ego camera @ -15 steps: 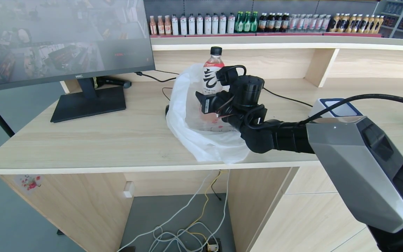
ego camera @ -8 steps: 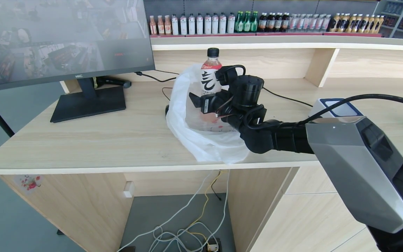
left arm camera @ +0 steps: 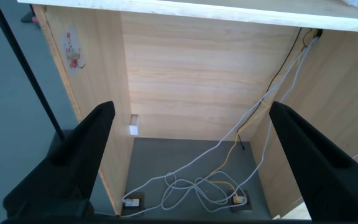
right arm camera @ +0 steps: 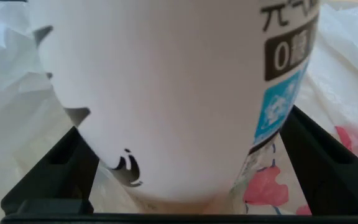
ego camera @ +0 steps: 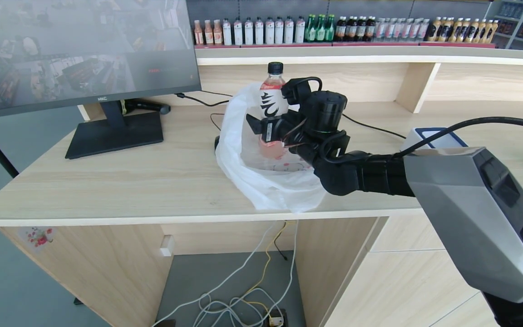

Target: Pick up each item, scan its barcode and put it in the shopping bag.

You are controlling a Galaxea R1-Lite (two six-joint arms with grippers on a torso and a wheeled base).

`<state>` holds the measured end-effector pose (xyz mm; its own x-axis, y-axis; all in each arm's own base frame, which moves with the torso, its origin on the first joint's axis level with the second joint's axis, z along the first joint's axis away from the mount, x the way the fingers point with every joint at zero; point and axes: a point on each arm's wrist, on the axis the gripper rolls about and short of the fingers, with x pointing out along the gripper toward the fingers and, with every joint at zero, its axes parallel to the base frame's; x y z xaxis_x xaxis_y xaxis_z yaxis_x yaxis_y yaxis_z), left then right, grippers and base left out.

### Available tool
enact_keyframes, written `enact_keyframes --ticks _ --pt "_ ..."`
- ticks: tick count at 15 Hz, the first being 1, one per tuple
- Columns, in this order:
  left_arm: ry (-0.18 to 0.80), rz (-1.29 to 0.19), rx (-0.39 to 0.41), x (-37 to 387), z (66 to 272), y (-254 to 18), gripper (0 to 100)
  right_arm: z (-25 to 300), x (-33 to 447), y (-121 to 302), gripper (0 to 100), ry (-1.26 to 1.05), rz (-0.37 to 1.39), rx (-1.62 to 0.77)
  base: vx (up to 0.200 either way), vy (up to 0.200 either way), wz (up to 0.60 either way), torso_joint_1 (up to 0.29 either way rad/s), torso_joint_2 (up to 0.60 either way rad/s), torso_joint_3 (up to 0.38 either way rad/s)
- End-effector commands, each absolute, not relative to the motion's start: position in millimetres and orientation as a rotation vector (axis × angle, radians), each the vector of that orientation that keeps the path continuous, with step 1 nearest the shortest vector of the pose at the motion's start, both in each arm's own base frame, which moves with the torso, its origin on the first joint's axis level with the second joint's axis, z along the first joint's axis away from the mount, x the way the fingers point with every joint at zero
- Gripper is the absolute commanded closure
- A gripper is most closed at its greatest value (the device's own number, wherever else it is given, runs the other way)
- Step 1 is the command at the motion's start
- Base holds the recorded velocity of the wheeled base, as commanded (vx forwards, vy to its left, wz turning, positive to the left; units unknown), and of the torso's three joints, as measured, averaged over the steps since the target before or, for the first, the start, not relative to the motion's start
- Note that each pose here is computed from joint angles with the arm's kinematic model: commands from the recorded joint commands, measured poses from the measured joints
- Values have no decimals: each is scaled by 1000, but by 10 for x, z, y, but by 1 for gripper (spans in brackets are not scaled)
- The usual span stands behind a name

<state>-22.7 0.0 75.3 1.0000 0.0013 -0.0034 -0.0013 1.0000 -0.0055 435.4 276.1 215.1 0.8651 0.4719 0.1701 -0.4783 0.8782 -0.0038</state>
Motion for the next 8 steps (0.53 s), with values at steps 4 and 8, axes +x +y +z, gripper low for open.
enact_keyframes --ticks 4,8 --pt "3 2 -6 -227 754 0 0 2376 4243 2751 0 -214 505 37 0 0 0 0 0 0" --pt "3 2 -6 -227 754 0 0 2505 4169 2749 0 -241 510 31 0 0 0 0 0 0"
